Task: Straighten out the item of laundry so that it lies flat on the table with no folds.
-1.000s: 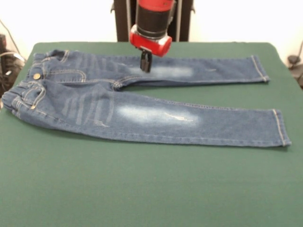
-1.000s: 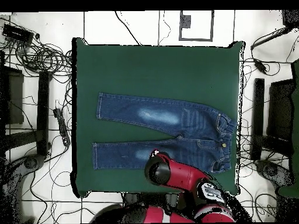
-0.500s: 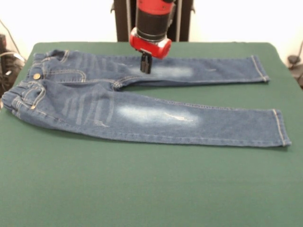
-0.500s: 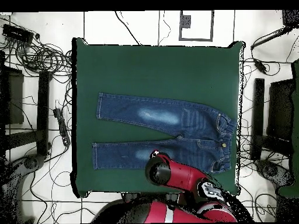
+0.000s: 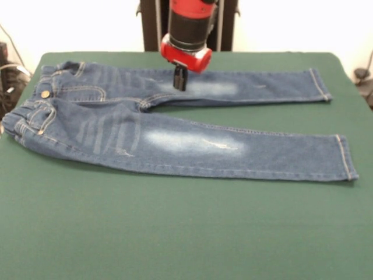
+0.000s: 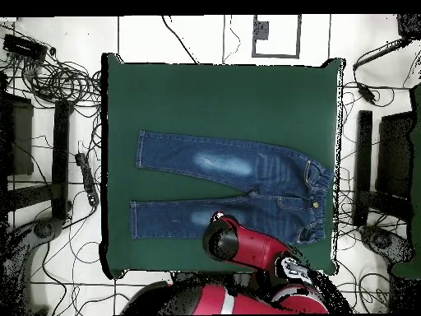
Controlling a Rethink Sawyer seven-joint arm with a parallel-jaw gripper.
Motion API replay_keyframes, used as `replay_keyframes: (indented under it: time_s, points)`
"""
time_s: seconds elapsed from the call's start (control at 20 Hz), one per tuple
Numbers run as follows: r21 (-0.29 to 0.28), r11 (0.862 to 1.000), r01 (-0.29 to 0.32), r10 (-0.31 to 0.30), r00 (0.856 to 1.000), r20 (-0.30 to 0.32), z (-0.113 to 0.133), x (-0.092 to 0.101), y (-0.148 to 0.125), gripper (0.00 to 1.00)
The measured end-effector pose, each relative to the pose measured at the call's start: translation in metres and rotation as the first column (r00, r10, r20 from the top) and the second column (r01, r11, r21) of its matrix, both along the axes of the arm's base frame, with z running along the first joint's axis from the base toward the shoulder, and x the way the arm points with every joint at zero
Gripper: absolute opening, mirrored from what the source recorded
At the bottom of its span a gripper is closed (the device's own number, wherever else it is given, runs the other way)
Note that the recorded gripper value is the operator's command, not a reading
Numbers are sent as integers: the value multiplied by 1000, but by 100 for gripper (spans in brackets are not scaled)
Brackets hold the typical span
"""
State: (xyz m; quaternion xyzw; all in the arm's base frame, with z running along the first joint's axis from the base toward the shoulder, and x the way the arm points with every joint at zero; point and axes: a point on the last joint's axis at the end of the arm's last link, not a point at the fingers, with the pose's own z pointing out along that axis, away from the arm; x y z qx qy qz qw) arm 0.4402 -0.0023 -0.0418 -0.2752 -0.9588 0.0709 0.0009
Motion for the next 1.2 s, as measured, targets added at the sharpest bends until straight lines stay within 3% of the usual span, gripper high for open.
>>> replay_keyframes:
  time_s: [0.6,1.2]
  points:
    - [-35,993,112,-111,993,45,0,-4,7,0]
    - [-41,990,137,-134,989,70,0,-7,8,0]
